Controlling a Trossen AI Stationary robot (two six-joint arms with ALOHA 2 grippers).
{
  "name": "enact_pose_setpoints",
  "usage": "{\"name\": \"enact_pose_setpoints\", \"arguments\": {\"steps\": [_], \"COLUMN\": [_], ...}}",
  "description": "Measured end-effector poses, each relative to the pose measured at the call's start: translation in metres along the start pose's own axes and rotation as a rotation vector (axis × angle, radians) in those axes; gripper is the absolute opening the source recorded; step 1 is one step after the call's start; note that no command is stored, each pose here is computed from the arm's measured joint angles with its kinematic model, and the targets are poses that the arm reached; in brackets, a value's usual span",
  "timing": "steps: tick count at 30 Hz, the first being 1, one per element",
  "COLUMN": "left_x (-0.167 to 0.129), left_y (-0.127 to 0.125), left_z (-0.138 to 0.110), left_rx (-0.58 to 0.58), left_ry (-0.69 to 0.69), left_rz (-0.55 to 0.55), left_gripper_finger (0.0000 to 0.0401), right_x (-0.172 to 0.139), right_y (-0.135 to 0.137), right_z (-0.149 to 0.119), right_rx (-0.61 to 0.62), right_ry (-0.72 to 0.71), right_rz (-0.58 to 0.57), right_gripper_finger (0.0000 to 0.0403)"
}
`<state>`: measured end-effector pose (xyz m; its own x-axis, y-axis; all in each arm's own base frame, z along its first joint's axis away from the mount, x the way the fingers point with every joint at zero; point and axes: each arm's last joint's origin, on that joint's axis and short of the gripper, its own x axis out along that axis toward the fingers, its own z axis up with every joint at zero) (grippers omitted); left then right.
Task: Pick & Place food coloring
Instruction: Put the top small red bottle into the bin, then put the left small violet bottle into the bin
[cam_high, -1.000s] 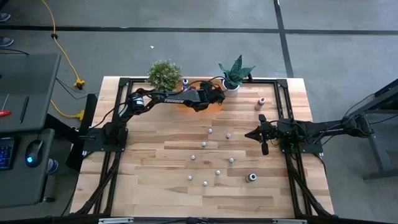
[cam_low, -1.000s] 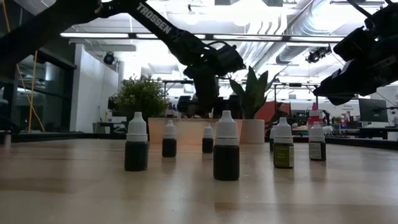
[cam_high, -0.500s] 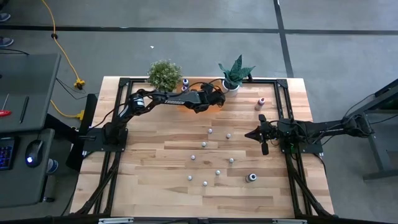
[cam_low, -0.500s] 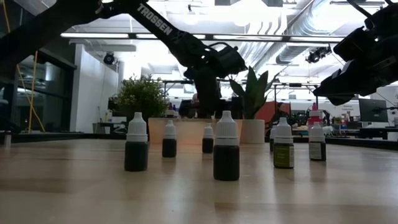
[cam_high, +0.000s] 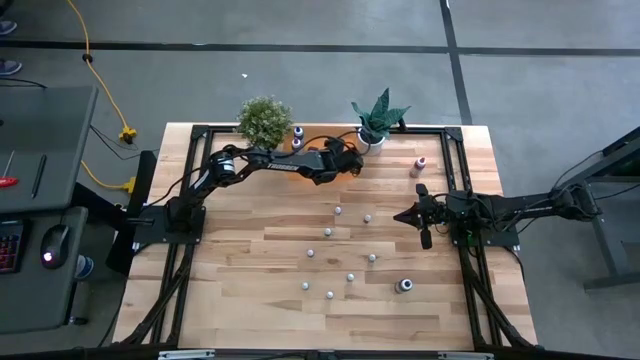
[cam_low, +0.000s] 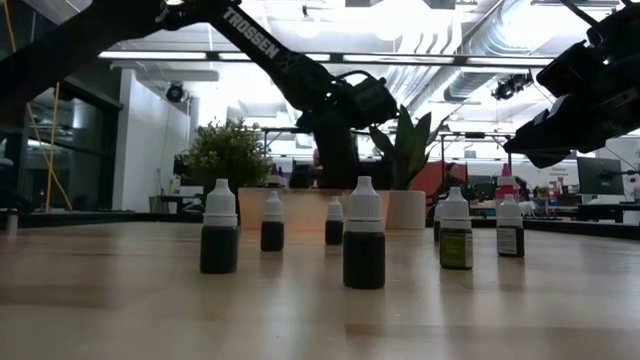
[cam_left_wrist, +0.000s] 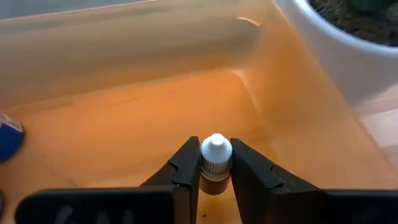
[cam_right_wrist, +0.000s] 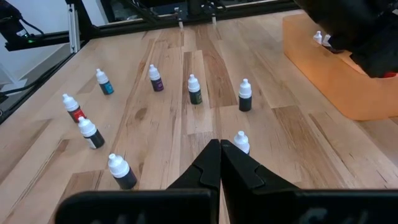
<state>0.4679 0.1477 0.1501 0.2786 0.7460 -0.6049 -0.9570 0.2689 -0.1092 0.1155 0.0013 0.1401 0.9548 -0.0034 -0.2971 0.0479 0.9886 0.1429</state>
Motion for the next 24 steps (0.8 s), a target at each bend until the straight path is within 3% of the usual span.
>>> {"name": "enact_pose_setpoints", "arguments": {"steps": [9,24], "left_x": [0.0,0.0], "left_y": [-0.0013,-0.0012], "left_z": [0.0,0.0009], "left_rx": [0.022,0.02], "left_ry": [0.015,-0.006], "left_rz": [-0.026,-0.012], "left_gripper_finger": [0.0112,0.0117], "right_x": [0.0,0.0], "right_y": [0.0,0.0], "right_z": [0.0,0.0], "right_rx": [0.0,0.0], "right_ry": [0.0,0.0], "right_rz": [0.0,0.0], "right_gripper_finger": [0.0,0.0]}}
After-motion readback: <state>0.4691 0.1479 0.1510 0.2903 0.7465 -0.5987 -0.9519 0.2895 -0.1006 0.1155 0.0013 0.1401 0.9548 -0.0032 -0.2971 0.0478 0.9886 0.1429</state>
